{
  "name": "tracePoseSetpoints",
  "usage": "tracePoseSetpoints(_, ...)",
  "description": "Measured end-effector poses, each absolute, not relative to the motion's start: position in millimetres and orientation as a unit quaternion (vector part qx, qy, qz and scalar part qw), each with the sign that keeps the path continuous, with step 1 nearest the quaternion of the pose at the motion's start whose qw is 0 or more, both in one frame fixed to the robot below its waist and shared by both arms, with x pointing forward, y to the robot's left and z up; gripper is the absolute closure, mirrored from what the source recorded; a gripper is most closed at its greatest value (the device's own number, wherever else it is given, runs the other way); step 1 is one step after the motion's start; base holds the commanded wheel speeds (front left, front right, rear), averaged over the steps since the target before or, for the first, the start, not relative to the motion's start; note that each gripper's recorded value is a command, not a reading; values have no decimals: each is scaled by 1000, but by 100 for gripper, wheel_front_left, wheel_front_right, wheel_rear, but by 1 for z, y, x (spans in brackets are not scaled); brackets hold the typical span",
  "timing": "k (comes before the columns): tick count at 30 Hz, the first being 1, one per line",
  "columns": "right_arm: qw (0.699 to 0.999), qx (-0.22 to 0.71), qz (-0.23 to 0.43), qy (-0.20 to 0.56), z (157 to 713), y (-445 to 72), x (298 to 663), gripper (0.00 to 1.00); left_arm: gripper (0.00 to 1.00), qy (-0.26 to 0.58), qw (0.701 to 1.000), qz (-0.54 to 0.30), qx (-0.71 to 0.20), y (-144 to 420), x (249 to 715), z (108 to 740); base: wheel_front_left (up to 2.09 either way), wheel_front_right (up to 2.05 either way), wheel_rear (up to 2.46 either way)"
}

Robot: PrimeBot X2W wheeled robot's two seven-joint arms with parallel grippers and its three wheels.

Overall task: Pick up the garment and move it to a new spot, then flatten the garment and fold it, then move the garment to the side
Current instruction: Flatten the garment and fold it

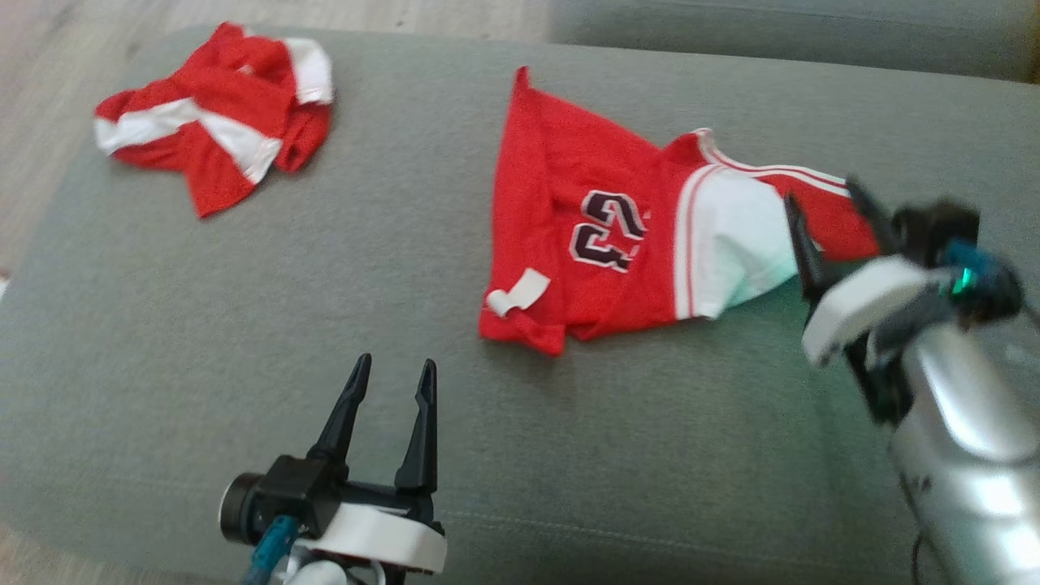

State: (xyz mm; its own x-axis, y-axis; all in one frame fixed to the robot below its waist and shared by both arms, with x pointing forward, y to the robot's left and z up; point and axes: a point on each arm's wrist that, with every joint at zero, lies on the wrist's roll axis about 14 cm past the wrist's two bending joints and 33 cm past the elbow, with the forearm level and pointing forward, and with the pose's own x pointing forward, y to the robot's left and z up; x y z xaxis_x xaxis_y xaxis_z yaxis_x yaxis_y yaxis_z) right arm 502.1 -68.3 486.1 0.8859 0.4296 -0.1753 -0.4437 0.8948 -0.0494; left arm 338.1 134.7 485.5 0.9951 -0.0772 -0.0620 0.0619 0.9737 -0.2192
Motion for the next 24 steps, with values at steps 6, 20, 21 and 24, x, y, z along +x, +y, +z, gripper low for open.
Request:
tracePoseSetpoints(6, 971, 15, 181, 155, 435, -95, 452, 0, 0, 35, 991, -65, -109, 118, 345, 490, 0, 0, 0)
tracePoseSetpoints(20, 956, 37, 199, 211, 404, -60, 467, 0, 0, 56, 993, -32, -100, 141, 344, 478, 0, 0, 0)
tracePoseSetpoints(21, 955, 36, 201, 213, 403, -58, 468, 0, 0, 57, 993, -30, -100, 142, 344, 477, 0, 0, 0)
tracePoseSetpoints(24, 955, 34, 203, 212, 402, -55, 472, 0, 0, 58, 993, -27, -99, 144, 343, 477, 0, 0, 0)
